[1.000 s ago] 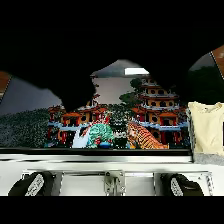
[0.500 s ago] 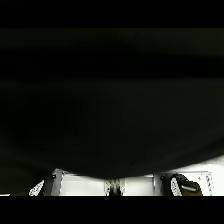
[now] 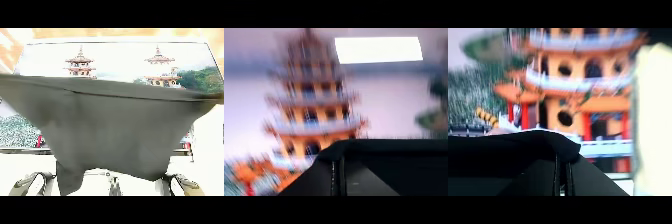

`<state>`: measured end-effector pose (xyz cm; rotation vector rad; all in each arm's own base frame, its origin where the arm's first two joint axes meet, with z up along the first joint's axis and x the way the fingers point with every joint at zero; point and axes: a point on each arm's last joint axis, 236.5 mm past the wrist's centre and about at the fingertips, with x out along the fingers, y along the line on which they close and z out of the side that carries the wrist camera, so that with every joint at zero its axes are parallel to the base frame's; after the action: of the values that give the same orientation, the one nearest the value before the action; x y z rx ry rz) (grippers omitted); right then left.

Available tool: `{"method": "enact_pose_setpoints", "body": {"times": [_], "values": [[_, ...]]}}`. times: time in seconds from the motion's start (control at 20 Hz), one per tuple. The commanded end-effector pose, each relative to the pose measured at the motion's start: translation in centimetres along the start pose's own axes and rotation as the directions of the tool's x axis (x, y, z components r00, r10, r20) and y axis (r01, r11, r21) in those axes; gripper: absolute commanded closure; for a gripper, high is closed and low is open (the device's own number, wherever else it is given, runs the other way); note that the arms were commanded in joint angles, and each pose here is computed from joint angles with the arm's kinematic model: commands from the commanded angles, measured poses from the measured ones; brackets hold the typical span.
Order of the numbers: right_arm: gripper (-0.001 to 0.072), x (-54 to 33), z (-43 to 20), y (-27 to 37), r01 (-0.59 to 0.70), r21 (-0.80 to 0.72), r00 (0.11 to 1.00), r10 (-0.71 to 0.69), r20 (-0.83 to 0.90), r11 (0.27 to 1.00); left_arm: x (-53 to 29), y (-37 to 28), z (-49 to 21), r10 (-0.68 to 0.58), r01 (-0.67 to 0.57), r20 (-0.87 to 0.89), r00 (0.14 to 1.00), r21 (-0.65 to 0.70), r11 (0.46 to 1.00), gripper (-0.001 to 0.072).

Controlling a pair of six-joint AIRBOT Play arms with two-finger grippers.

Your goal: Fold the shirts.

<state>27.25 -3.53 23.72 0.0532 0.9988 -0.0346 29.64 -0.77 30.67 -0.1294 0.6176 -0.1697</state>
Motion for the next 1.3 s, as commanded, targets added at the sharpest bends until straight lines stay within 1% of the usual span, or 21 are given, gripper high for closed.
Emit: {"method": "enact_pose_setpoints", "body": {"times": [0.0,0.1,0.2,0.3,0.45,0.55,0.6,0.7,0.8,0.9,1.1,1.2,1.25], "values": [[0.0633,14.0,0.5,0.4,-0.1,0.081,0.987,0.109,-0.115,0.992,12.6,3.6,-6.3,-0.057,0.027,-0.211,0.976,-0.141,0.99,0.0674],[0.0632,20.5,2.9,2.3,-0.203,0.154,0.972,0.218,-0.085,0.967,19.5,3.3,-8.3,-0.101,0.059,-0.286,0.953,-0.154,0.986,0.0673],[0.0632,25.6,5.4,4.7,-0.243,0.131,0.969,0.247,-0.016,0.961,25.2,2.5,-8.6,-0.128,0.083,-0.291,0.948,-0.161,0.984,0.0672],[0.0632,29.3,8.2,7.3,-0.239,0.076,0.968,0.231,0.097,0.968,29.4,2.0,-7.1,-0.129,0.091,-0.223,0.966,-0.169,0.981,0.0672],[0.0632,32.3,13.1,9.3,-0.173,-0.023,0.93,0.171,0.325,0.985,32.9,3.5,-3.1,-0.054,0.046,-0.039,0.998,-0.166,0.985,0.0672],[0.0632,33.5,15.3,9.6,-0.144,-0.035,0.887,0.145,0.439,0.989,34.4,5.0,-1.7,-0.002,0.01,0.045,0.999,-0.178,0.984,0.0672],[0.0632,34.3,15.5,9.4,-0.146,-0.016,0.882,0.137,0.452,0.989,35.2,5.4,-2.2,0.006,0.002,0.043,0.999,-0.186,0.983,0.0672],[0.0632,36.8,13.7,9.4,-0.165,0.032,0.909,0.14,0.394,0.986,37.1,5.6,-5.0,-0.005,-0.002,-0.033,0.999,-0.197,0.98,0.0672],[0.0632,39.0,11.0,9.7,-0.17,0.037,0.943,0.152,0.297,0.985,38.7,5.5,-8.8,-0.034,0.002,-0.148,0.988,-0.21,0.978,0.0672],[0.0632,39.8,9.3,10.0,-0.175,0.039,0.959,0.162,0.232,0.984,39.4,5.4,-11.8,-0.061,0.005,-0.242,0.968,-0.226,0.974,0.0672],[0.0632,38.5,8.9,8.5,-0.168,0.056,0.969,0.155,0.191,0.984,37.6,6.9,-13.3,-0.084,0.0,-0.331,0.94,-0.245,0.97,0.0672],[0.0632,37.3,7.5,7.1,-0.171,0.112,0.981,0.159,0.111,0.979,35.6,7.9,-14.8,-0.113,0.001,-0.433,0.894,-0.251,0.968,0.0672],[0.0632,36.9,5.8,6.6,-0.17,0.134,0.985,0.167,0.034,0.976,34.4,7.9,-16.0,-0.148,0.003,-0.491,0.859,-0.283,0.959,0.0672]]}}
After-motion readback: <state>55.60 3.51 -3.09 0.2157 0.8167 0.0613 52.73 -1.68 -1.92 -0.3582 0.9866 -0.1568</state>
